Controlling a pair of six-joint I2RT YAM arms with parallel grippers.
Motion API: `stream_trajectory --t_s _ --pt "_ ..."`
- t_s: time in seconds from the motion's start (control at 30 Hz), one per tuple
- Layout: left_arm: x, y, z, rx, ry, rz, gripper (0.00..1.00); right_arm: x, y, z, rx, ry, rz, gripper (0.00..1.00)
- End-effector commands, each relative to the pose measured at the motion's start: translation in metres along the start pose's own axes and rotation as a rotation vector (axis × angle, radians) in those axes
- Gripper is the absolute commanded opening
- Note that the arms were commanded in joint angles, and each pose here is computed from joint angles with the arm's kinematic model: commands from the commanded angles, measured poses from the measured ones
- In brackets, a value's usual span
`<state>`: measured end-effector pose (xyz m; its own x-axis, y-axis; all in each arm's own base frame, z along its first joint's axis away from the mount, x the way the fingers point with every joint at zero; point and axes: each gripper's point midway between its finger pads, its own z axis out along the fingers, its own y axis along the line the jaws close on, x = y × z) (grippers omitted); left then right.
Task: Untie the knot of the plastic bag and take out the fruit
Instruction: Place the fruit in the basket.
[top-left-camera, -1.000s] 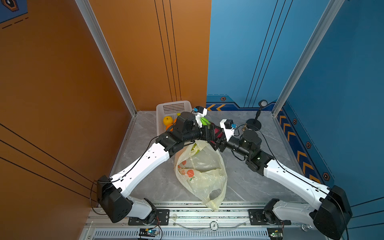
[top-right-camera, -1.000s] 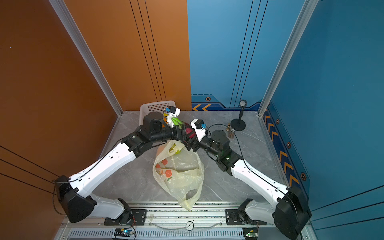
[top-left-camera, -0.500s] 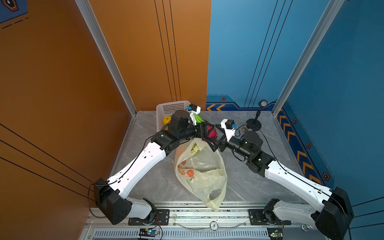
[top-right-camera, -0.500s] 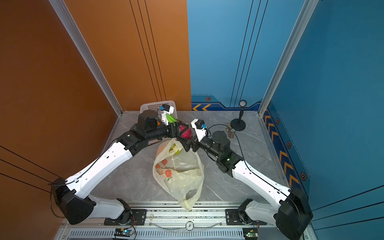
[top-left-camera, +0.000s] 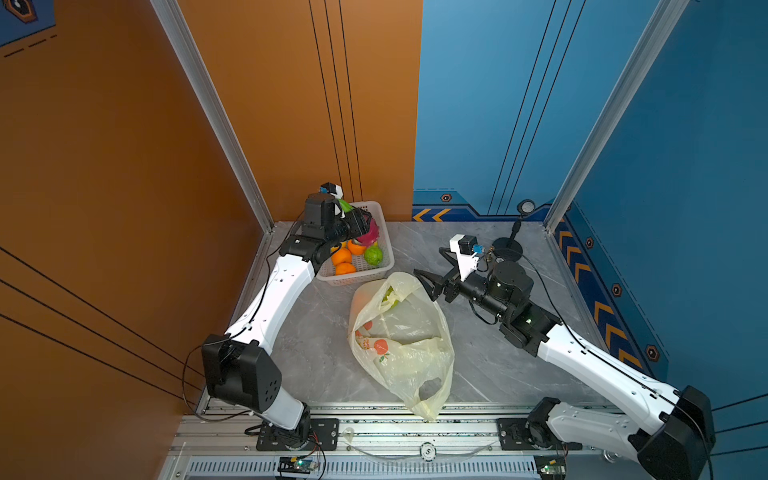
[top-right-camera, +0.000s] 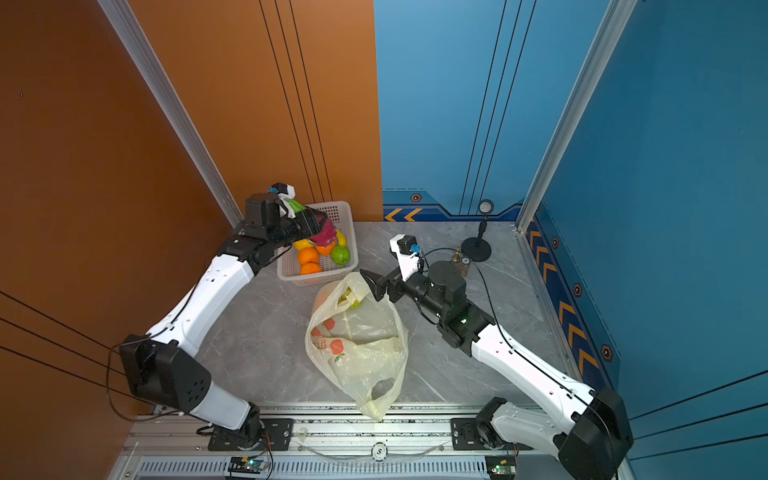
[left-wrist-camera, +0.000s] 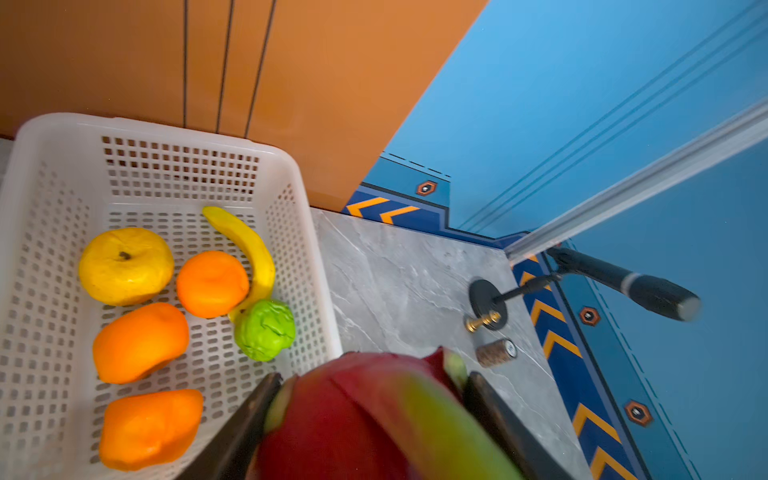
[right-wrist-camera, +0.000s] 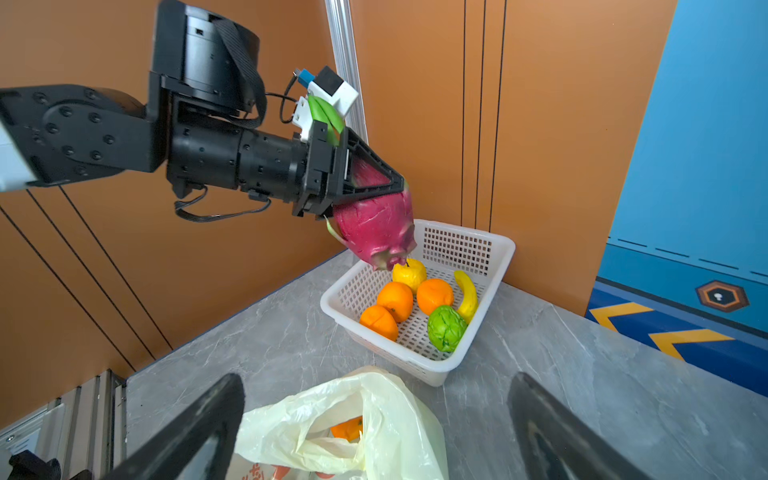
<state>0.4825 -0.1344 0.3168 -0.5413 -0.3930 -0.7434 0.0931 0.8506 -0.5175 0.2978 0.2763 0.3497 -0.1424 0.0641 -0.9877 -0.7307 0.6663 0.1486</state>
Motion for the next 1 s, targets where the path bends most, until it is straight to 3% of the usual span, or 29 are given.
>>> stream_trajectory --t_s 0.0,0.23,0.43,0.73,0.87,0.97 --pt "-0.023 0.026 0.022 -0.066 -0.042 -0.036 0.43 0.000 -0.006 0.002 0.047 0.050 0.062 1.00" --pt "-0.050 0.082 0.112 -0.046 -0.091 -0.225 0.42 0.000 -0.006 0.005 0.059 0.069 0.127 1.00" --pt "-0.047 0.129 0.185 -0.040 -0.045 -0.387 0.40 0.001 -0.009 0.004 0.081 0.072 0.141 1.00" --pt "-0.029 0.191 0.233 -0.124 -0.010 -0.487 0.41 0.004 -0.011 0.003 0.095 0.082 0.143 1.00" --pt "-0.010 0.216 0.241 -0.179 0.030 -0.512 0.48 0.003 -0.013 -0.001 0.107 0.078 0.138 1.00" --pt "-0.003 0.220 0.241 -0.187 0.057 -0.510 0.67 0.002 -0.013 -0.001 0.107 0.076 0.136 1.00"
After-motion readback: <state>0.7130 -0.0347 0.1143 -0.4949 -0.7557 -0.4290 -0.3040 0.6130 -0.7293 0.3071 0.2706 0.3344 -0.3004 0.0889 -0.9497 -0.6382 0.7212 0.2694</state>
